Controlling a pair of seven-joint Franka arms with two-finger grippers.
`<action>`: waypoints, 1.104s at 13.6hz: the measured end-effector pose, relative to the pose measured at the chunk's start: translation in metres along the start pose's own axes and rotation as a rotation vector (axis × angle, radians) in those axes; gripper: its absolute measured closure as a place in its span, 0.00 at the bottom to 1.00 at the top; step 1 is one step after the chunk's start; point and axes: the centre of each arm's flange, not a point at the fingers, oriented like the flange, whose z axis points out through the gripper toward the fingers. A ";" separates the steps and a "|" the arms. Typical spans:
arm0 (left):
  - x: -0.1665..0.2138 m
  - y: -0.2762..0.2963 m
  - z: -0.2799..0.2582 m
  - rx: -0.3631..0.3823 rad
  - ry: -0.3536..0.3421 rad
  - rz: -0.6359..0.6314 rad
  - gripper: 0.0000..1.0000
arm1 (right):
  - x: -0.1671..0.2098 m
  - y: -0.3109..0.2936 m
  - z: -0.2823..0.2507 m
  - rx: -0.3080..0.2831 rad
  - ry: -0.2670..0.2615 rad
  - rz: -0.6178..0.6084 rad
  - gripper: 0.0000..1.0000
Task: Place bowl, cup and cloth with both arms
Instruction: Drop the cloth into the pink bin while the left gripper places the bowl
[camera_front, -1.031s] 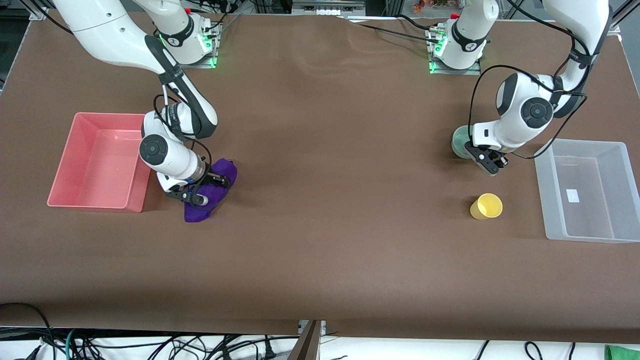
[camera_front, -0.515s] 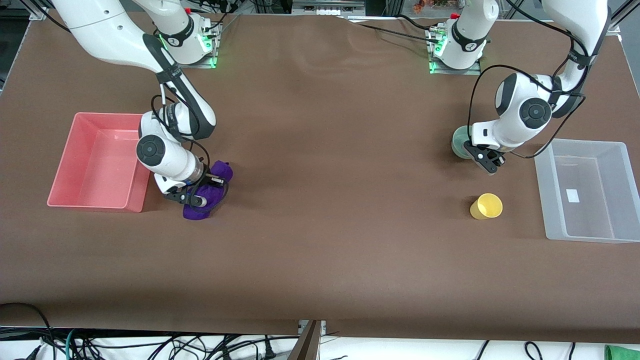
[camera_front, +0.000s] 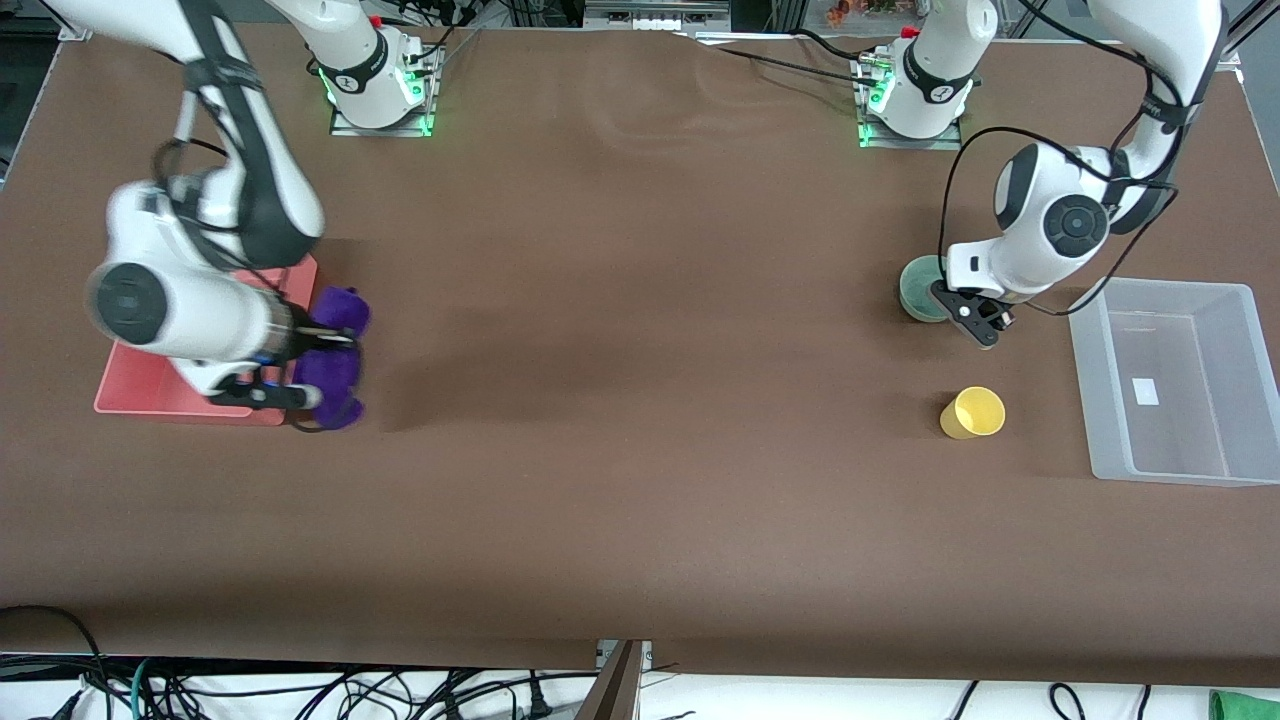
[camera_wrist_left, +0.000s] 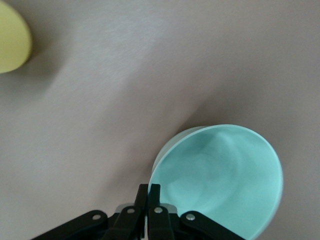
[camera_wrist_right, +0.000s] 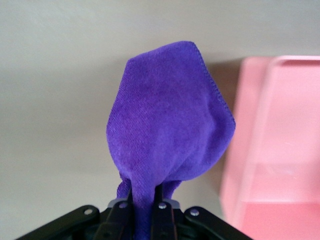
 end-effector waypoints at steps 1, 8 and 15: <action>-0.005 -0.015 -0.021 -0.009 -0.023 -0.015 0.97 | -0.004 0.024 -0.011 -0.003 -0.024 -0.027 0.88; -0.119 -0.190 -0.145 -0.020 -0.078 0.025 0.97 | -0.019 0.170 -0.003 0.003 -0.096 -0.129 0.88; -0.182 -0.313 -0.010 0.014 -0.002 0.040 0.97 | -0.017 0.179 0.062 0.001 -0.122 -0.121 0.88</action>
